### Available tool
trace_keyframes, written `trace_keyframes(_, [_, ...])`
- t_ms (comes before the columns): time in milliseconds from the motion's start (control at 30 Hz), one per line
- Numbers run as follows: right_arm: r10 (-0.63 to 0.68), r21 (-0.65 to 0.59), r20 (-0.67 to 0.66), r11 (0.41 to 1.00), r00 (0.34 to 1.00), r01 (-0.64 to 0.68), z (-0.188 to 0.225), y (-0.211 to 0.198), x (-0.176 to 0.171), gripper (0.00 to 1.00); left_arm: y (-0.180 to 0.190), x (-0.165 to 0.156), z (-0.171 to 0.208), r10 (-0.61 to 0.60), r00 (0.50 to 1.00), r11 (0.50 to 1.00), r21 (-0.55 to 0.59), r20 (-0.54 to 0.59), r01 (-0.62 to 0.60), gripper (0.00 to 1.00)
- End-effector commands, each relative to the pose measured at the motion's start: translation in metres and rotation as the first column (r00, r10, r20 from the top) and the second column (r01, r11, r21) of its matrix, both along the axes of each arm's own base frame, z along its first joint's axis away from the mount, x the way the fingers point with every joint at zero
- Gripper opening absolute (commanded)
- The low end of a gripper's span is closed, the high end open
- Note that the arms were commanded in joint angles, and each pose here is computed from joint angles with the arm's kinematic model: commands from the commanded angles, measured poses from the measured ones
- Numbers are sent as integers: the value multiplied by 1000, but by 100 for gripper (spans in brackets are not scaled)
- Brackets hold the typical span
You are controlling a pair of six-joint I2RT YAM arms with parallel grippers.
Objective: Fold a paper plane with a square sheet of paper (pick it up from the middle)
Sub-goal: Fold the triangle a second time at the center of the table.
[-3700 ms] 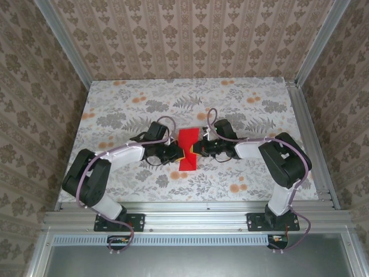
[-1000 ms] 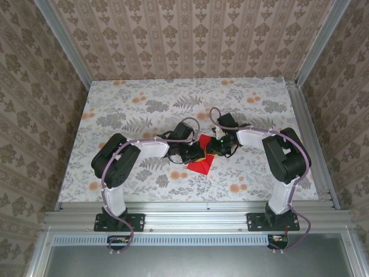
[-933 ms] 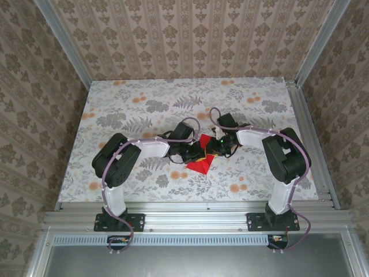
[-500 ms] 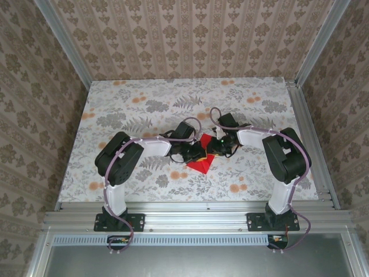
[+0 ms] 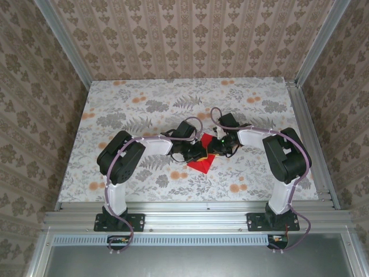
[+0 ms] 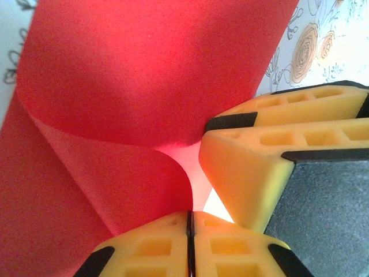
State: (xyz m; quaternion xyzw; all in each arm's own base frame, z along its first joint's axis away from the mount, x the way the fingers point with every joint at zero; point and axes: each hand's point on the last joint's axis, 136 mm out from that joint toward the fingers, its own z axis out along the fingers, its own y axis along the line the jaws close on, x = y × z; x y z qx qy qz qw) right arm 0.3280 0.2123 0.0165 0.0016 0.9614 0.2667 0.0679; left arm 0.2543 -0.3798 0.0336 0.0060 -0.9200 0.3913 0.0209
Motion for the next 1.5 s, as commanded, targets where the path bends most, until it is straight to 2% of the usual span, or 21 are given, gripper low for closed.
trace_keyframes(0, [40,52,-1,998,999,-40,10,12,-10,24,0,-4,-16,-37,999,998,41,-2,37,11])
trace_keyframes(200, [35,58,9,998,999,-35,15,12,-8,24,2,-3,-15,-46,999,998,42,10,46,20])
trace_keyframes(333, [31,60,12,998,999,-32,16,12,-7,24,2,-2,-13,-51,999,998,28,19,50,30])
trace_keyframes(867, [19,89,31,996,999,-22,25,16,-3,22,-6,5,9,-61,995,997,-46,75,64,37])
trace_keyframes(1233, [8,119,44,993,999,-13,30,16,-3,21,-10,10,45,-87,982,988,-114,169,108,48])
trace_keyframes(1467, [-12,167,55,986,998,3,36,15,-3,21,-6,13,62,-85,974,981,-153,212,119,50])
